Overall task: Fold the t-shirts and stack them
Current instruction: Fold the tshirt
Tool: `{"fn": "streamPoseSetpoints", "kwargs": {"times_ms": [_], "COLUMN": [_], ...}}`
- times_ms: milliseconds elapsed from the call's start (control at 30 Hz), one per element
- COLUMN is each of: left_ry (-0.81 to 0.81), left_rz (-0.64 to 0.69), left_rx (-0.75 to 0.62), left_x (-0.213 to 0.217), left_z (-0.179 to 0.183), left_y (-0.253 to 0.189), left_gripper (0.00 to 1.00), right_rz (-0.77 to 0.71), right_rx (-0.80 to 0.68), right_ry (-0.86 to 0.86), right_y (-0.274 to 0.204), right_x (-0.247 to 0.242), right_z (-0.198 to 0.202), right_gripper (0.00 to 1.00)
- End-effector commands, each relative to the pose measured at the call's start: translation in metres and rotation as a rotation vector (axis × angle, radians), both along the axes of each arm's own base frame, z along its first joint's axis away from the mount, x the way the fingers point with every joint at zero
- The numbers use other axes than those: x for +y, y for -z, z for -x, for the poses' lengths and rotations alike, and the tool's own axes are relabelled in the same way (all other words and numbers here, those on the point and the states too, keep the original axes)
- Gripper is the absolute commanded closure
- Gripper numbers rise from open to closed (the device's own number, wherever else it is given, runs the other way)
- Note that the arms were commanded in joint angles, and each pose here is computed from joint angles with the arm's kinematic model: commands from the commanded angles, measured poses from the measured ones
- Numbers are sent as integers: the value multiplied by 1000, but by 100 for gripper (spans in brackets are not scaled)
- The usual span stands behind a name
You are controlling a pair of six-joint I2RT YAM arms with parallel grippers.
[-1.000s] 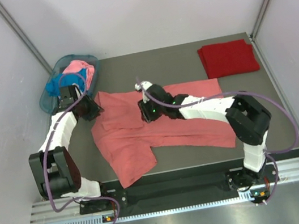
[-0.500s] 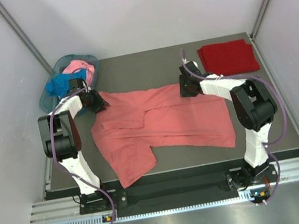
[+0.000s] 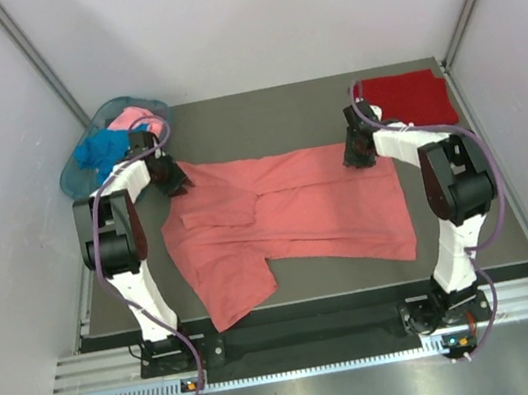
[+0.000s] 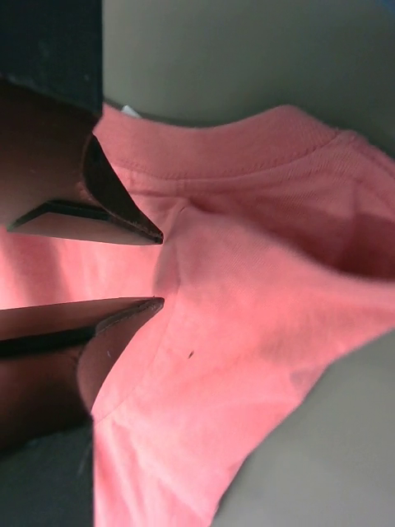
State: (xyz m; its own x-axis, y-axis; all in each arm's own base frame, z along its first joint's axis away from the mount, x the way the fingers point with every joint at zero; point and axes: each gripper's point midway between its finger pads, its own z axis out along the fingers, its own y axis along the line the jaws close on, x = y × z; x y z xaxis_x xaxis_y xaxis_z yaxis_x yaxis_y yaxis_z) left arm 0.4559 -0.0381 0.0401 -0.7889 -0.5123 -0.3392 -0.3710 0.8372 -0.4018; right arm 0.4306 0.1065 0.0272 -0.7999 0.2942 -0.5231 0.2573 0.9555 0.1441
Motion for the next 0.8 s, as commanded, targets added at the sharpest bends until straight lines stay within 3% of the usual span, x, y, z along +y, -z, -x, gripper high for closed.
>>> {"fn": "streamPoseSetpoints", "kwargs": {"times_ms": [0, 133, 333, 533, 767], "left_ry": [-34, -12, 73, 110, 170], "left_rz": [-28, 16, 144, 148, 126], "left_rx": [-175, -278, -347, -299, -252], "left_x": [5, -4, -30, -42, -42], "left_z": [-22, -28, -31, -34, -62], "left_y": [-72, -107, -124, -96, -57], "left_gripper": [63, 63, 62, 62, 63], "right_rz": [44, 30, 14, 6, -8], "right_rx": [78, 88, 77, 67, 44], "right_ry": [86, 121, 158, 175, 157], "right_y": [22, 26, 22, 18, 9], "right_x": [-37, -50, -73, -82, -79], "right_z": [15, 16, 19, 22, 19], "right_gripper": [66, 66, 66, 66, 66]}}
